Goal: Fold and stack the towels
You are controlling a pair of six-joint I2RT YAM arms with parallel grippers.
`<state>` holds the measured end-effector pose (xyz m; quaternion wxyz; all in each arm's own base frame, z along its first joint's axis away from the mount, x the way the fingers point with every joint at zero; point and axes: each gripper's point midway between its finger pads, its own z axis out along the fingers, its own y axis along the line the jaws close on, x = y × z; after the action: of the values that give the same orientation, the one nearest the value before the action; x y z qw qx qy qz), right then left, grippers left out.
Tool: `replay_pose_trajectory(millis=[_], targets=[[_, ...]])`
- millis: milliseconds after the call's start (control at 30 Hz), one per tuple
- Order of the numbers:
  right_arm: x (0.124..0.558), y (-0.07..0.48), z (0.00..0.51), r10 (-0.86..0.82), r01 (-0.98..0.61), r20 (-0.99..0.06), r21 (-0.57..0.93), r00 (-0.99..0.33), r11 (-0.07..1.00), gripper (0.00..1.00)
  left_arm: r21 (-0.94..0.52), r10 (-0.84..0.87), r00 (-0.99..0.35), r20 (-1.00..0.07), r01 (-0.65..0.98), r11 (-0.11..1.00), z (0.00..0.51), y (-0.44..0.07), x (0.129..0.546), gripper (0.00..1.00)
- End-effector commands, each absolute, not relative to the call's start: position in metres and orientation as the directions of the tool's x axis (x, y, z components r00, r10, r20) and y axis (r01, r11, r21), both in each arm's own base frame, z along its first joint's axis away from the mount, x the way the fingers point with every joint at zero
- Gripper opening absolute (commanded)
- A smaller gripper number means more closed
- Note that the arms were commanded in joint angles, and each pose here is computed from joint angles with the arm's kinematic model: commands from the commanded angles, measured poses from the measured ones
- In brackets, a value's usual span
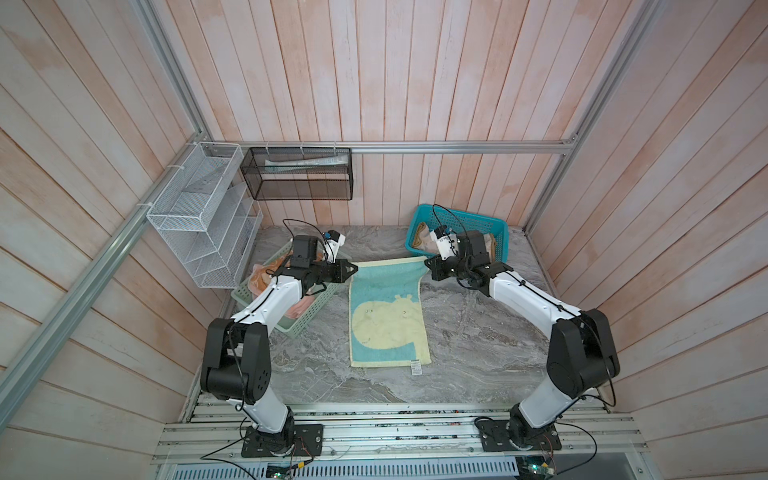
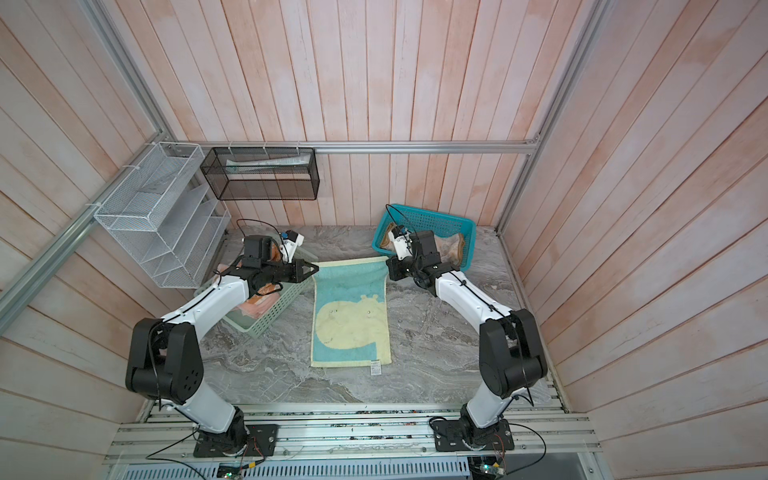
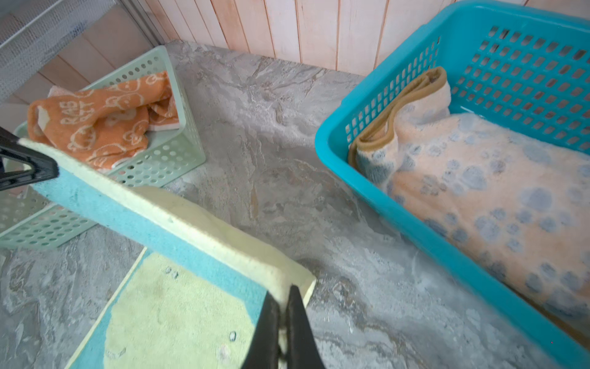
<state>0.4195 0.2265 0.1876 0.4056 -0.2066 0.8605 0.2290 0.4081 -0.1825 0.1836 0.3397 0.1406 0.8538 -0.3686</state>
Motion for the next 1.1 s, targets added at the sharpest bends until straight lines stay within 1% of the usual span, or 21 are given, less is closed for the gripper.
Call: replay_pose_trajectory(millis=[0, 233, 300, 400, 500, 667, 733, 800, 867, 967, 1000, 1033, 1067], targets=[[0.392, 0.223, 0.180, -0.171, -0.537, -0.774, 0.244, -0.610, 0.807, 0.00, -0.529, -0.012, -0.731, -0.683, 0.483, 0.698, 0.174, -0.185, 0.385, 0.00], [0.316, 0.228, 0.137, -0.164, -0.519, -0.687, 0.349, -0.708, 0.780, 0.00, -0.582, -0.026, -0.823, -0.568, 0.379, 0.720, 0.125, -0.181, 0.316, 0.00], [0.297, 0.231, 0.124, -0.147, -0.497, -0.649, 0.396, -0.746, 0.772, 0.00, -0.596, -0.040, -0.843, -0.536, 0.344, 0.725, 0.112, -0.178, 0.300, 0.00], [0.270, 0.237, 0.105, -0.108, -0.447, -0.576, 0.488, -0.810, 0.750, 0.00, -0.637, -0.060, -0.869, -0.491, 0.311, 0.706, 0.100, -0.181, 0.279, 0.00], [0.254, 0.233, 0.093, -0.076, -0.399, -0.533, 0.523, -0.843, 0.753, 0.00, -0.642, -0.041, -0.889, -0.457, 0.298, 0.707, 0.090, -0.189, 0.260, 0.00], [0.246, 0.233, 0.098, -0.068, -0.406, -0.540, 0.537, -0.839, 0.740, 0.00, -0.643, -0.046, -0.894, -0.447, 0.285, 0.711, 0.083, -0.190, 0.245, 0.00], [0.241, 0.234, 0.094, -0.076, -0.407, -0.526, 0.551, -0.847, 0.729, 0.00, -0.635, -0.047, -0.895, -0.444, 0.276, 0.722, 0.080, -0.187, 0.242, 0.00], [0.233, 0.236, 0.085, -0.105, -0.407, -0.490, 0.566, -0.865, 0.717, 0.00, -0.625, -0.054, -0.901, -0.430, 0.254, 0.738, 0.073, -0.183, 0.239, 0.00], [0.221, 0.237, 0.073, -0.126, -0.391, -0.436, 0.595, -0.891, 0.702, 0.00, -0.622, -0.066, -0.904, -0.422, 0.236, 0.747, 0.068, -0.179, 0.235, 0.03], [0.210, 0.236, 0.061, -0.127, -0.354, -0.380, 0.618, -0.916, 0.702, 0.00, -0.653, -0.098, -0.911, -0.401, 0.209, 0.728, 0.063, -0.179, 0.228, 0.05], [0.207, 0.235, 0.058, -0.121, -0.343, -0.370, 0.623, -0.921, 0.703, 0.00, -0.661, -0.107, -0.912, -0.396, 0.203, 0.722, 0.061, -0.179, 0.226, 0.05], [0.205, 0.234, 0.057, -0.114, -0.331, -0.359, 0.631, -0.926, 0.701, 0.03, -0.670, -0.115, -0.915, -0.388, 0.194, 0.717, 0.059, -0.179, 0.222, 0.06], [0.201, 0.234, 0.057, -0.113, -0.326, -0.351, 0.642, -0.930, 0.693, 0.09, -0.676, -0.124, -0.918, -0.376, 0.180, 0.715, 0.055, -0.178, 0.219, 0.09]])
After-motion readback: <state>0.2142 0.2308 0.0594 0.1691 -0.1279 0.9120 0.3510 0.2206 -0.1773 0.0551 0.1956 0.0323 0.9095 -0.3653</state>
